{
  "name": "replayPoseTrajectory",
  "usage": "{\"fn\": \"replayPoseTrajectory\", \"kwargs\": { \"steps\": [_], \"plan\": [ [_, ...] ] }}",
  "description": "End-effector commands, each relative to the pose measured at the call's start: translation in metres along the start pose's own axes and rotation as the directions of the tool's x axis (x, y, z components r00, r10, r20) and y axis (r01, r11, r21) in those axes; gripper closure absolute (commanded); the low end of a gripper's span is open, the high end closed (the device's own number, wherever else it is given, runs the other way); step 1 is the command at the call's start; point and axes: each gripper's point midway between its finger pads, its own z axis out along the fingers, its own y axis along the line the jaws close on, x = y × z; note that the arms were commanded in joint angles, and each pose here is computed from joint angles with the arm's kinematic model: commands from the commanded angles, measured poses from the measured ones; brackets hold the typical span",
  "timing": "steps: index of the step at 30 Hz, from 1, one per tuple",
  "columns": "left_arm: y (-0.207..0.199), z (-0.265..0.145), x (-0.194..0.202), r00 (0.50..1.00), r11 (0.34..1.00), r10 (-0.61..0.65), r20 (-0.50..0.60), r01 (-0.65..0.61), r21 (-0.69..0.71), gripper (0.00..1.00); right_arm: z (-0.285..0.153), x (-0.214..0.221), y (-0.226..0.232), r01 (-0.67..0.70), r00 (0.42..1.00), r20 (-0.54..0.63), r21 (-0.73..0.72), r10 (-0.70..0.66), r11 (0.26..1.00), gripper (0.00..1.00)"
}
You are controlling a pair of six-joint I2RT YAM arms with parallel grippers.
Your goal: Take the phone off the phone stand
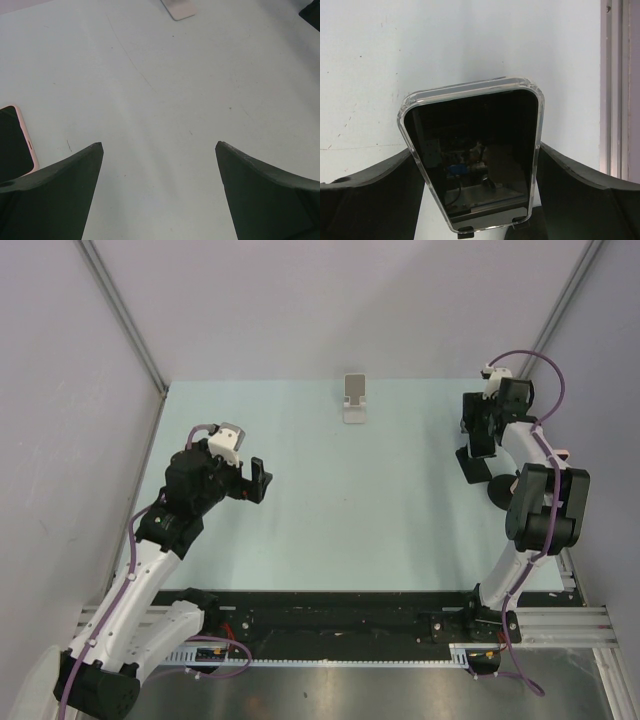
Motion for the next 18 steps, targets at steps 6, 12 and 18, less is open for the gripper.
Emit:
{"fn": "replayPoseTrajectory", "kwargs": {
  "steps": [6, 12, 18],
  "plan": [
    [-0.006, -0.001, -0.009, 0.999, 0.999, 0.019, 0.036, -0.020, 0.032, 0.00, -0.040, -0.048, 0.005, -0.005, 0.991, 0.135, 0.026, 0.001, 1.000, 0.74],
    [-0.008, 0.000, -0.009, 0.999, 0.999, 0.016, 0.036, -0.018, 0.042, 0.00, -0.067, -0.075, 0.008, -0.028, 0.976, 0.217, 0.034, 0.019, 0.999, 0.75],
    [-0.015, 0.000, -0.011, 0.999, 0.997, 0.013, 0.042, -0.016, 0.078, 0.00, -0.101, -0.106, 0.031, -0.065, 0.948, 0.313, 0.024, 0.054, 0.998, 0.80]
  ]
}}
